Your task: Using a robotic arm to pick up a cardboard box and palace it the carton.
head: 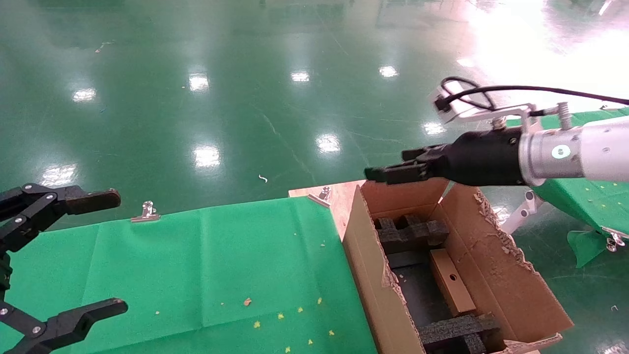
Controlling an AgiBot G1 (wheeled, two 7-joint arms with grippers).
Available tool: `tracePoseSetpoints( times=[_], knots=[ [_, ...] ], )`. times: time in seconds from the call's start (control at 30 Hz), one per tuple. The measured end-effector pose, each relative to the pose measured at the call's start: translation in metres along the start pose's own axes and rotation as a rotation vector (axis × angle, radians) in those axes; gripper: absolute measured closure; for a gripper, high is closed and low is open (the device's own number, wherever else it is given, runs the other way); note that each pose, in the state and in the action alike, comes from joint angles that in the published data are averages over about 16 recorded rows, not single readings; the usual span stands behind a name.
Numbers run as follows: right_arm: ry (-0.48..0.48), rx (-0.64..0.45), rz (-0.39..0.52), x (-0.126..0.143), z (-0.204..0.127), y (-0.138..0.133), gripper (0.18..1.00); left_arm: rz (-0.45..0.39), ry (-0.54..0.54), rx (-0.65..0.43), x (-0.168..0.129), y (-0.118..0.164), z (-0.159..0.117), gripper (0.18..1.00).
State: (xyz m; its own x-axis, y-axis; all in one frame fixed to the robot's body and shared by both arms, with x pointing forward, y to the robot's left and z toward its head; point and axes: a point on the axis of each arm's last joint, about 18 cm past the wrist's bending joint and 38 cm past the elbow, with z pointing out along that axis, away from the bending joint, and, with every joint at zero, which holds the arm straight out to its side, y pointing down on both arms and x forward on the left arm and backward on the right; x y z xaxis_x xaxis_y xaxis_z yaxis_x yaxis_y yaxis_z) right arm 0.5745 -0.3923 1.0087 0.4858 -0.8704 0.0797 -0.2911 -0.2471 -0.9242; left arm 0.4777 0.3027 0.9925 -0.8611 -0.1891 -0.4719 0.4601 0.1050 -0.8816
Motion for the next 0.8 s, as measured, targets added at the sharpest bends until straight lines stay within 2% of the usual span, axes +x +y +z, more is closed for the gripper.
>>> tracePoseSetpoints(
  times=[0.57,0.8],
  knots=[
    [-0.312,0.069,-0.184,-0.065,0.018,-0.010,0.178,0.000,0.000,0.000,0.000,0.000,0.000,0.184],
    [-0.373,0.097,-0.221,-0.077,0.018,-0.010,0.178,0.000,0.000,0.000,0.000,0.000,0.000,0.184]
  ],
)
